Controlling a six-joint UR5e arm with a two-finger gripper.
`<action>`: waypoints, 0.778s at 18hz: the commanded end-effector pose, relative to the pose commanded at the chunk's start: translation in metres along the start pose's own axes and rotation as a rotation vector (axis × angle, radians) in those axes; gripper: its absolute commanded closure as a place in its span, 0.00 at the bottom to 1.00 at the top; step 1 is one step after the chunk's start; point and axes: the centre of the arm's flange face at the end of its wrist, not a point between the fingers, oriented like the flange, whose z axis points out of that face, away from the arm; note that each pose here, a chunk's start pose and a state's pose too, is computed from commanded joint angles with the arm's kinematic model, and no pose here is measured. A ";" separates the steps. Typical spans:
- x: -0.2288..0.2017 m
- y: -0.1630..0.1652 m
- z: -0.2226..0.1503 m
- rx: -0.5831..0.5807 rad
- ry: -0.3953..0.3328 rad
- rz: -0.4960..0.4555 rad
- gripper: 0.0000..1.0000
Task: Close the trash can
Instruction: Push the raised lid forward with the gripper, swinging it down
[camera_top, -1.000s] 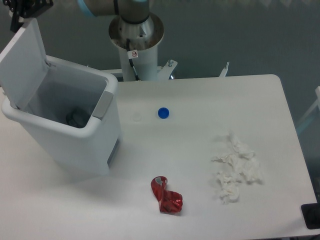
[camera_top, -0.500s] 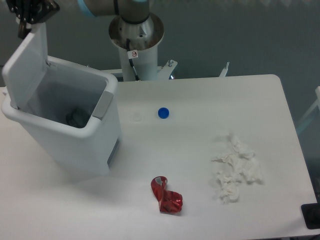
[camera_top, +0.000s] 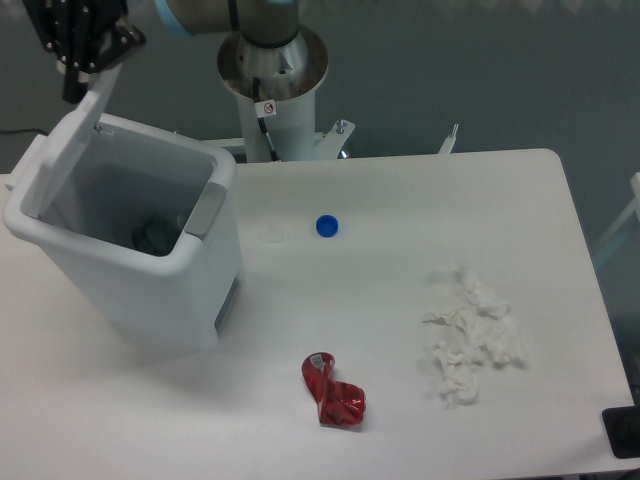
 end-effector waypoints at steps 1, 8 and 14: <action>-0.004 0.001 0.004 -0.007 0.001 -0.007 1.00; -0.016 0.014 0.038 -0.065 0.028 -0.034 1.00; -0.030 0.015 0.052 -0.090 0.031 -0.056 1.00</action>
